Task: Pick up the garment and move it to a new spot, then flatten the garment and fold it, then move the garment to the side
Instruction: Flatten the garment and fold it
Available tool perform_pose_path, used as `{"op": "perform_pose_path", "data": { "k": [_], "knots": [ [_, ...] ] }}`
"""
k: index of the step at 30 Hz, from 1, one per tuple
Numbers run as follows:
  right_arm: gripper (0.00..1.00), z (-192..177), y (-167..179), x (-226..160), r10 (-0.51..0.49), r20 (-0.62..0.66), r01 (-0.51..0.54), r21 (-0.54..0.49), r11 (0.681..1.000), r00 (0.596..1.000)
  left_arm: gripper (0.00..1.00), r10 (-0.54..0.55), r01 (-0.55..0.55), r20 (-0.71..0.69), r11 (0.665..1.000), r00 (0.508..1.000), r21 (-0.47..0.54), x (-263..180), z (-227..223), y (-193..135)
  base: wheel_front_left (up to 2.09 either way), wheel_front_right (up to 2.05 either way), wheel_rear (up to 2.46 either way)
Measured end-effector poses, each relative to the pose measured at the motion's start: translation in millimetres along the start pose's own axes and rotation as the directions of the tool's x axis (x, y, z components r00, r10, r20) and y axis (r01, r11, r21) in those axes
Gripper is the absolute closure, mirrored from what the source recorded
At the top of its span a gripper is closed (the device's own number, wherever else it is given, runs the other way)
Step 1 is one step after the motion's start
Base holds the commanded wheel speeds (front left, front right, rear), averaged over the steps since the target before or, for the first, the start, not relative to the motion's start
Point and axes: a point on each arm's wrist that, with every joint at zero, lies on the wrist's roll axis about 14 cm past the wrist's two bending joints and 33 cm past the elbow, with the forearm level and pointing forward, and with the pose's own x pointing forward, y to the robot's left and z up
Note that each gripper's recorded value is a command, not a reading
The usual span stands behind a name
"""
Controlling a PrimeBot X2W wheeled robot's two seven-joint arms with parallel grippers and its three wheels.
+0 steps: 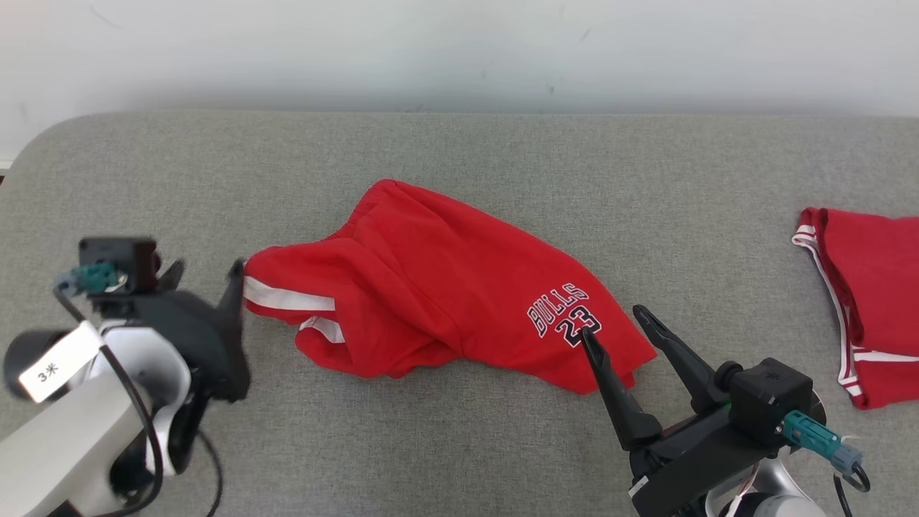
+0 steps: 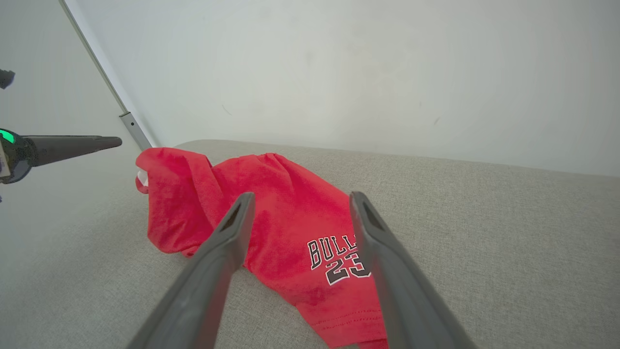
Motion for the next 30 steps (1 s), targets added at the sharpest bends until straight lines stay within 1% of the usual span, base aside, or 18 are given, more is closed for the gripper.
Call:
{"op": "perform_pose_path", "data": {
  "k": [2,4,8,10,12,16,18,20,26,28,30],
  "knots": [
    [0.00,-0.3,1.7,0.7,0.005,-0.001,-0.005,0.001,1.000,1.000,0.00,-0.057,0.056,0.060,0.998,0.997,0.008,-2.6,21.3,-16.6,0.00,0.00,0.00],
    [0.00,-0.5,3.3,1.0,0.010,-0.002,-0.010,0.001,1.000,1.000,0.00,-0.120,0.119,0.071,0.993,0.990,0.024,-4.2,31.2,-36.3,0.00,0.00,0.00],
    [0.00,-3.3,7.7,0.4,0.022,-0.012,-0.022,0.004,1.000,1.000,0.00,-0.223,0.223,-0.004,0.970,0.975,0.098,2.2,32.2,-70.2,0.00,0.00,0.00],
    [0.00,-3.4,8.0,-0.7,0.022,-0.013,-0.022,0.005,1.000,1.000,0.00,-0.263,0.270,-0.068,0.951,0.962,0.149,7.4,30.4,-85.4,0.00,0.00,0.00],
    [0.00,-3.2,5.5,-2.3,0.013,-0.012,-0.013,0.005,1.000,1.000,0.00,-0.281,0.302,-0.124,0.930,0.952,0.211,14.1,31.6,-92.8,0.00,0.00,0.00],
    [0.00,-4.1,-3.3,-7.3,-0.018,-0.011,0.018,0.009,1.000,1.000,0.00,-0.282,0.334,-0.201,0.893,0.938,0.302,30.1,43.0,-105.3,0.00,0.00,0.00],
    [0.00,-4.6,-7.2,-9.7,-0.032,-0.010,0.032,0.010,0.999,0.999,0.00,-0.278,0.354,-0.258,0.877,0.925,0.325,37.4,40.8,-111.9,0.00,0.00,0.00],
    [0.00,-5.7,-11.7,-11.9,-0.047,-0.011,0.047,0.013,0.999,0.999,0.00,-0.242,0.356,-0.331,0.869,0.912,0.345,46.0,31.6,-108.8,0.00,0.00,0.00],
    [0.00,-10.5,-28.0,-20.4,-0.104,-0.018,0.104,0.021,0.994,0.994,0.00,-0.109,0.320,-0.465,0.857,0.879,0.403,71.9,9.0,-87.1,0.00,0.00,0.00],
    [0.00,-12.5,-35.1,-23.2,-0.128,-0.020,0.128,0.023,0.992,0.992,0.00,-0.072,0.312,-0.510,0.860,0.857,0.403,78.1,-1.9,-79.2,0.00,0.00,0.00],
    [0.00,-16.4,-40.2,-24.4,-0.144,-0.031,0.145,0.024,0.989,0.989,0.00,-0.086,0.328,-0.545,0.872,0.834,0.364,82.5,-11.7,-81.9,0.00,0.00,0.00]
  ]
}}
